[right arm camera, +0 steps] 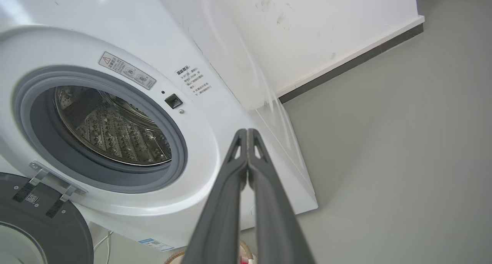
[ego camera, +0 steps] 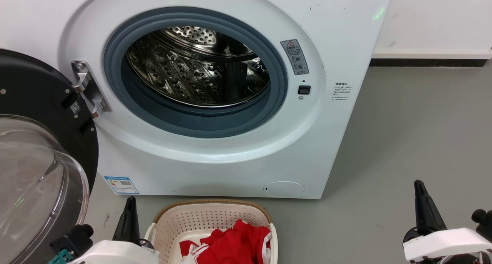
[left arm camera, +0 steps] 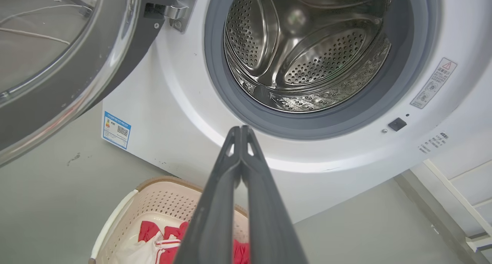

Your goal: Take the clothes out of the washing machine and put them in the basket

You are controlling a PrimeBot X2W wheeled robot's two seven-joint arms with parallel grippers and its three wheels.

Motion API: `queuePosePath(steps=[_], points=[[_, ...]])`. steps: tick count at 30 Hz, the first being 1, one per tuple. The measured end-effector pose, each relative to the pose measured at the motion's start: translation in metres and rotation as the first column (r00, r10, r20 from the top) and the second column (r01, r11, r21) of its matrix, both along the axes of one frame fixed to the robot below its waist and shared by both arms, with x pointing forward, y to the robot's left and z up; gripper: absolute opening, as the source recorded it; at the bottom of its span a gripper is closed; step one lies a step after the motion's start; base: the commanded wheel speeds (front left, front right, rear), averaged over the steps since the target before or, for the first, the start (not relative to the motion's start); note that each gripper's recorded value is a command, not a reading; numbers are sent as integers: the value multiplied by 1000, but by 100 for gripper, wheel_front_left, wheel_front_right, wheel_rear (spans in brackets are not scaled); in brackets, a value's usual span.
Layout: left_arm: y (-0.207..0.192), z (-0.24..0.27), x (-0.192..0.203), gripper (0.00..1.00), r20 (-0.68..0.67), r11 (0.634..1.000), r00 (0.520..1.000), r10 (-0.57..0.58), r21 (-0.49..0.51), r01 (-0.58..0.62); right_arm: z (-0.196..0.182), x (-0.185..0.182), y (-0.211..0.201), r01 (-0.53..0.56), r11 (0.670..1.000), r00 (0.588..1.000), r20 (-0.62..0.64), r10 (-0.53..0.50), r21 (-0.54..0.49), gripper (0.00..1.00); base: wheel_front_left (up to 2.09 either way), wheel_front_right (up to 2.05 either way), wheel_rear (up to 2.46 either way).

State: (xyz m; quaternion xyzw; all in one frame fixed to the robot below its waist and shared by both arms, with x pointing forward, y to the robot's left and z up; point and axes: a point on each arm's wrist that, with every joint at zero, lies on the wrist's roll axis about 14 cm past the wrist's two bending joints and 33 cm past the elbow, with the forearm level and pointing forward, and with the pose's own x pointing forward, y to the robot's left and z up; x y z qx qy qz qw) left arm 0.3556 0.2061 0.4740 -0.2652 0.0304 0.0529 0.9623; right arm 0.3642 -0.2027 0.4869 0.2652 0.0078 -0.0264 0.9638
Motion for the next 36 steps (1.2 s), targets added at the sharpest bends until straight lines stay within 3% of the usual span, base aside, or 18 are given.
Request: queuePosePath(steps=[15, 36], points=[[1, 0, 5, 0, -4, 974, 1000, 16, -224, -17, -2, 4, -2, 18, 975, 1000, -14, -15, 223, 0, 0, 0, 0], [-1, 5, 14, 0, 13, 881, 1000, 22, -472, -13, 3, 11, -1, 20, 881, 1000, -8, -18, 473, 0, 0, 0, 0]])
